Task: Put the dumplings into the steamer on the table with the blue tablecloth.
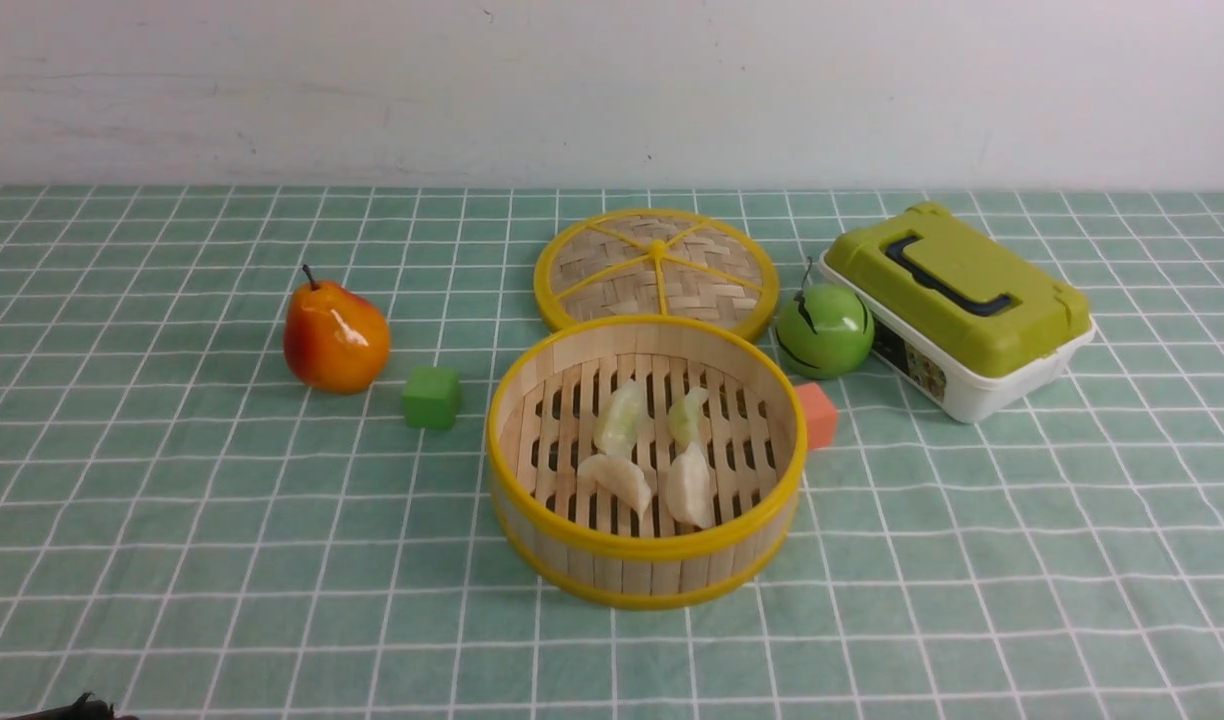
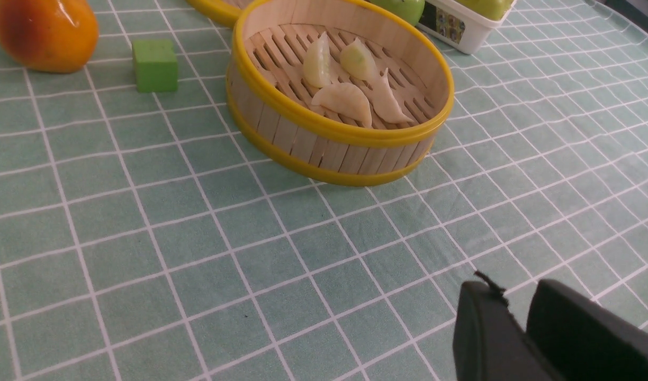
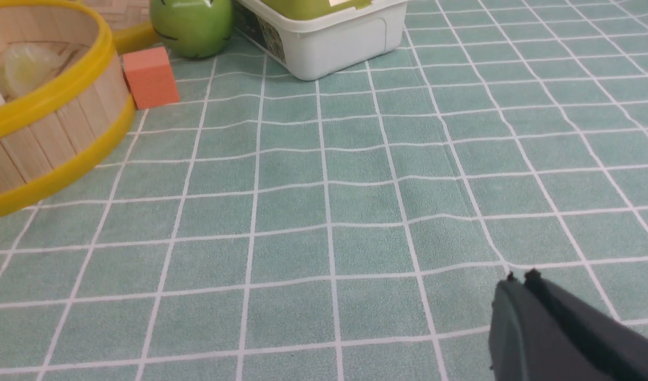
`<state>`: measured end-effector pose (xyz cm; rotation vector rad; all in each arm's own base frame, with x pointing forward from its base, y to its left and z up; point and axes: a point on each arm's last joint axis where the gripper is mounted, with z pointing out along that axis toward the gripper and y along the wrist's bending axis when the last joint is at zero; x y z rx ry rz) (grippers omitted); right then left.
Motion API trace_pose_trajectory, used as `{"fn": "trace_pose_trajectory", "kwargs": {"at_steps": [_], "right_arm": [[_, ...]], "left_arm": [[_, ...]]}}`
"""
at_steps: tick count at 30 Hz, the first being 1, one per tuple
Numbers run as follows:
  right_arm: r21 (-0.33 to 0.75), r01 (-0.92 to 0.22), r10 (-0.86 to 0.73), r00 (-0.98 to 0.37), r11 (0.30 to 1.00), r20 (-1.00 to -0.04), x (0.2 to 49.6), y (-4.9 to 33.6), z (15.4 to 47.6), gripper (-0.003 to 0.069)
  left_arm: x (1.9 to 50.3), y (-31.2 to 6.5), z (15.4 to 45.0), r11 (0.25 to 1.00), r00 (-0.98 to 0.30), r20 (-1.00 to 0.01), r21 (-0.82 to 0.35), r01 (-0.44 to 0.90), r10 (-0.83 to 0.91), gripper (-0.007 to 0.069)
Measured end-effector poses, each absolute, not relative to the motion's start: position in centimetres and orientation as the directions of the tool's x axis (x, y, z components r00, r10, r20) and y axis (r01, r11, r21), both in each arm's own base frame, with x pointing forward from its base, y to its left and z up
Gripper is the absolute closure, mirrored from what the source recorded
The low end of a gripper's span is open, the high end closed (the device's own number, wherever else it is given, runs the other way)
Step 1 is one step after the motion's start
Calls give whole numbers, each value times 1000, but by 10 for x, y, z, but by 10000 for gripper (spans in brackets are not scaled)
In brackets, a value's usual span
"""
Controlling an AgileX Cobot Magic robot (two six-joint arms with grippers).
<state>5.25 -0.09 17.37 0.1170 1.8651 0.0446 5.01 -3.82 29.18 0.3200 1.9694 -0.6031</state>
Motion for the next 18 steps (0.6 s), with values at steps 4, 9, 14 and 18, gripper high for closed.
{"fn": "trace_pose_trajectory", "kwargs": {"at_steps": [4,9,14,18], "right_arm": [[91,58,104,-289,994,-952,53,-1,174,680],[92,58,104,-290,994,-951,52,-1,174,679],[92,58,104,-290,994,-951,52,-1,174,678],[92,58,104,-290,994,-951,52,-1,174,678]], "left_arm": [[50,-38,292,840,-456,-889,-274,468,-36,498],[50,-38,292,840,-456,-889,-274,468,-36,494],[50,-38,292,840,-456,-889,-274,468,-36,489],[50,-38,292,840,-456,-889,-274,468,-36,483]]}}
